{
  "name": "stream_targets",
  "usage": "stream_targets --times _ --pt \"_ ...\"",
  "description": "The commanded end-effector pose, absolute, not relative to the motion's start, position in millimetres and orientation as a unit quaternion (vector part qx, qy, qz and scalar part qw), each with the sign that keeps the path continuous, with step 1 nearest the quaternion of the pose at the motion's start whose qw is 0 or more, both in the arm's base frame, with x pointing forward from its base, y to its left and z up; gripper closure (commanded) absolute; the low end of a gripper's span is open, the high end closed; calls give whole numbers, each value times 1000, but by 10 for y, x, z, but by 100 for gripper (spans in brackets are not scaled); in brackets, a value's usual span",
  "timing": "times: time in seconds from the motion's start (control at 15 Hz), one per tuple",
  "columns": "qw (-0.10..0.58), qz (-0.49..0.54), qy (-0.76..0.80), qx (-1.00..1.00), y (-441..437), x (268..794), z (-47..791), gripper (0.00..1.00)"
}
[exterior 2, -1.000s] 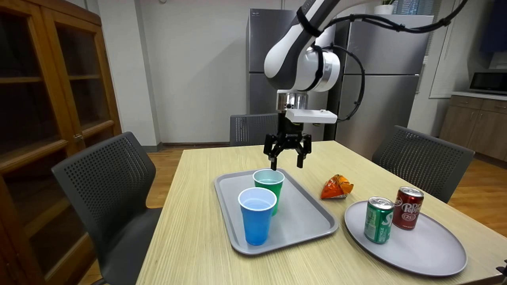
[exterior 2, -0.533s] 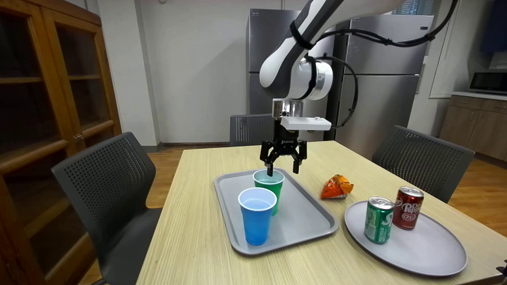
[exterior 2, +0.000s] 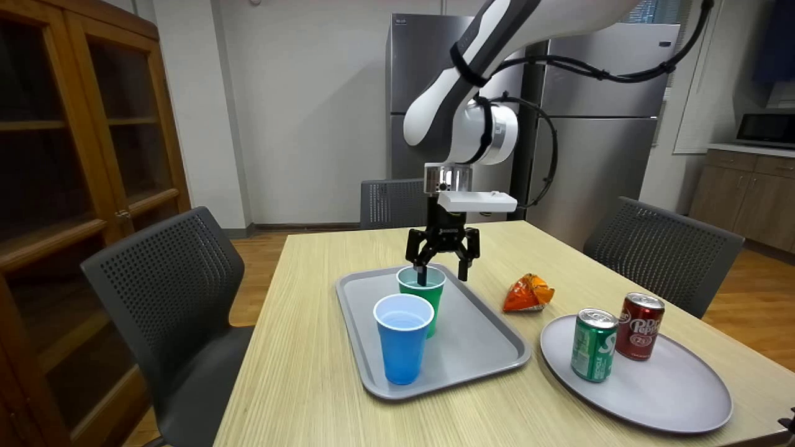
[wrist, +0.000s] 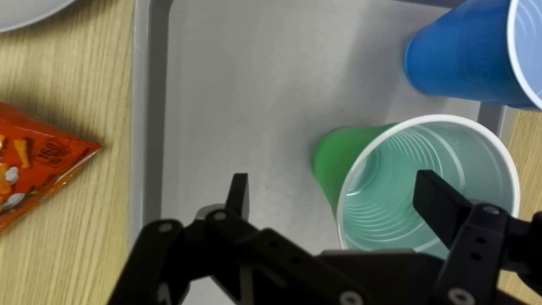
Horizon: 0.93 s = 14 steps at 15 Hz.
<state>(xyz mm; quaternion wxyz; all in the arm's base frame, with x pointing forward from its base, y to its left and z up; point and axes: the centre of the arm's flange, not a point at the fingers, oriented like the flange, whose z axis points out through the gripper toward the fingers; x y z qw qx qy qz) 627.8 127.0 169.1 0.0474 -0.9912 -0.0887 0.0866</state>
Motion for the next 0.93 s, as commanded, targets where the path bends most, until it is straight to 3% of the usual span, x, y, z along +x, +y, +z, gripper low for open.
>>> stream_targets --times 0.0,0.07,0.13,0.73,0.87 --pt "45 92 -93 -990 1343 6335 1780 0" --pt "46 91 -94 -990 1347 6331 1793 25" --pt "44 90 -94 -990 1351 6331 1803 26" --pt "40 83 -93 -991 1332 6339 1901 97" --pt "40 82 -91 -992 1307 6338 1916 100"
